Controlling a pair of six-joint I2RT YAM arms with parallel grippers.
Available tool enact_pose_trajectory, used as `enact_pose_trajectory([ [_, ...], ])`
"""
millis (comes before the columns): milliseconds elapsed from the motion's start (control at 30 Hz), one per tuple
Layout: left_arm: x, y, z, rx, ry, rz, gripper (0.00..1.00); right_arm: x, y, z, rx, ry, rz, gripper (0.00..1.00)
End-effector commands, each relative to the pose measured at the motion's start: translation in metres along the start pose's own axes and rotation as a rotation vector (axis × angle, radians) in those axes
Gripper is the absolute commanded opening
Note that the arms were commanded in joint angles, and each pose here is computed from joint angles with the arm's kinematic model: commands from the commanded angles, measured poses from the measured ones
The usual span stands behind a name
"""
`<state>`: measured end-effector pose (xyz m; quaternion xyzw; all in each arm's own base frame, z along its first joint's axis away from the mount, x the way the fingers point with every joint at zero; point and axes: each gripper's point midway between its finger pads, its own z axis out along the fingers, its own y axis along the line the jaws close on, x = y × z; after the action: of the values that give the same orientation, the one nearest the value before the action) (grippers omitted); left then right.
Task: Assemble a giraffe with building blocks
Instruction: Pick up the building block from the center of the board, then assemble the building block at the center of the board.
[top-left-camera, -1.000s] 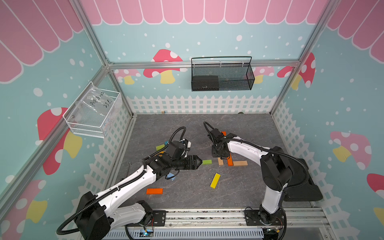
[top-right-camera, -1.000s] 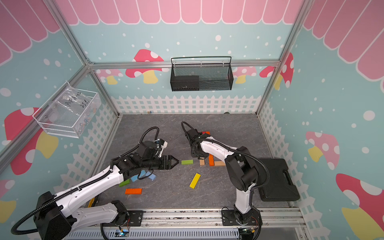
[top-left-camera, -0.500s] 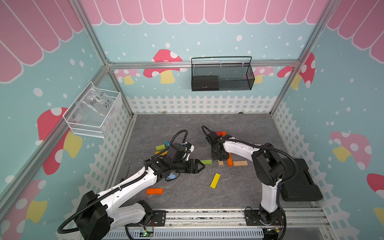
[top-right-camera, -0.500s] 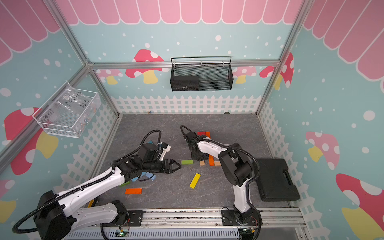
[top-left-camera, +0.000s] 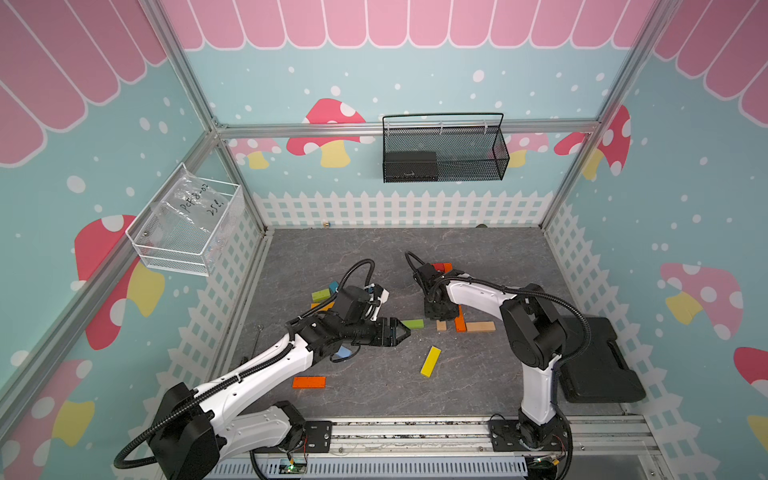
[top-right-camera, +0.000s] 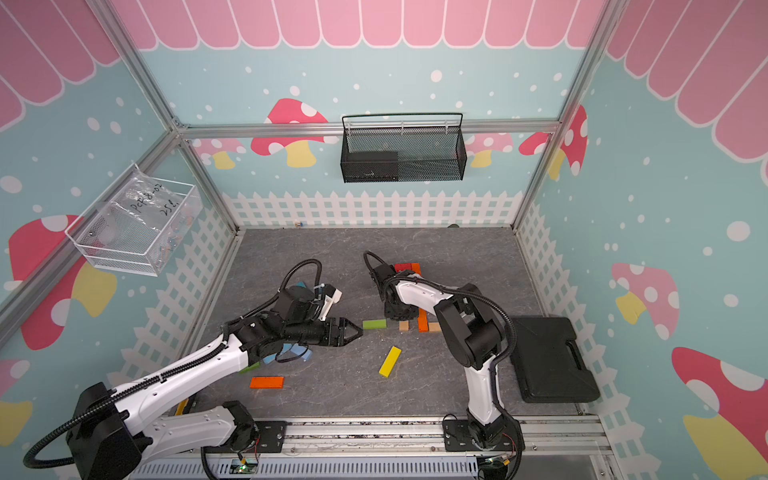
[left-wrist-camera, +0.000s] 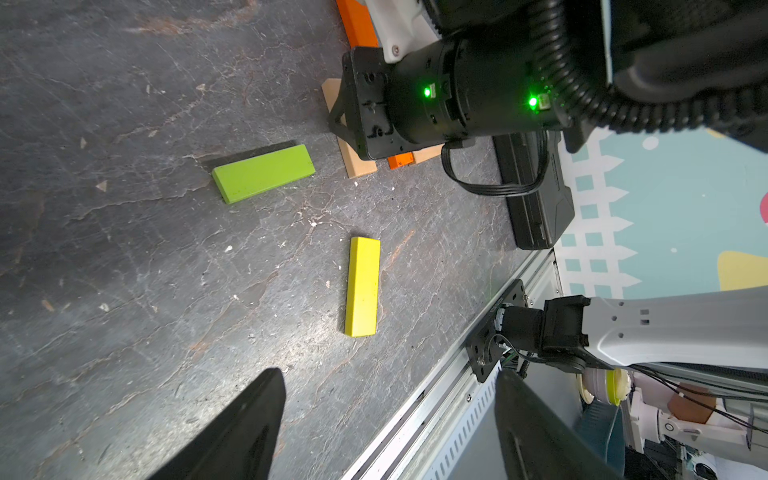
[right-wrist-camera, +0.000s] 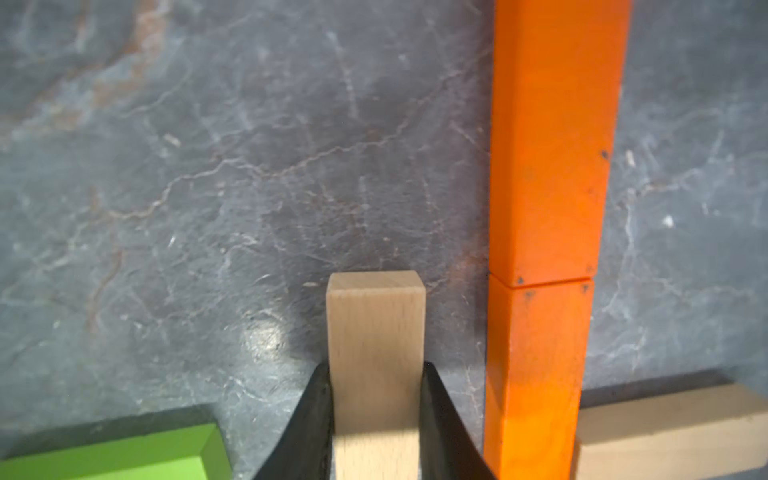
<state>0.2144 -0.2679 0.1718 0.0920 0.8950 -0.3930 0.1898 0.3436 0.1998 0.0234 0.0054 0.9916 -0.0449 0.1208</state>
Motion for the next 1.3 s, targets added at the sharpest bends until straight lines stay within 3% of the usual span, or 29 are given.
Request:
enact_pose_trajectory([
  [0,-0.001,-0.005,-0.003,0.015,-0.010,0.023,0.82,0.003,0.003,0.001,-0.007,0.036,0.039,0.11],
  [167,-0.004,-0.008,-0.005,0.010,-0.010,0.038,0.82,-0.023,0.002,-0.053,-0.053,-0.044,0.184,0.04],
  [300,-0.008,-0.011,-0.005,0.003,-0.001,0.065,0.82,-0.043,-0.041,-0.104,0.004,-0.101,0.424,0.00],
  [400,-0.012,-0.016,-0.003,0.009,0.005,0.080,0.82,-0.048,-0.077,-0.116,0.035,-0.111,0.590,0.00],
  [567,-0.018,-0.027,-0.001,0.028,0.007,0.103,0.82,-0.040,-0.139,-0.112,0.065,-0.083,0.837,0.00],
  [800,-0.020,-0.028,0.005,0.025,0.012,0.109,0.82,-0.023,-0.209,-0.096,0.127,-0.080,1.072,0.00],
  [1267,-0.018,-0.025,0.015,0.030,0.030,0.099,0.82,0.027,-0.236,-0.034,0.153,0.011,1.357,0.00],
])
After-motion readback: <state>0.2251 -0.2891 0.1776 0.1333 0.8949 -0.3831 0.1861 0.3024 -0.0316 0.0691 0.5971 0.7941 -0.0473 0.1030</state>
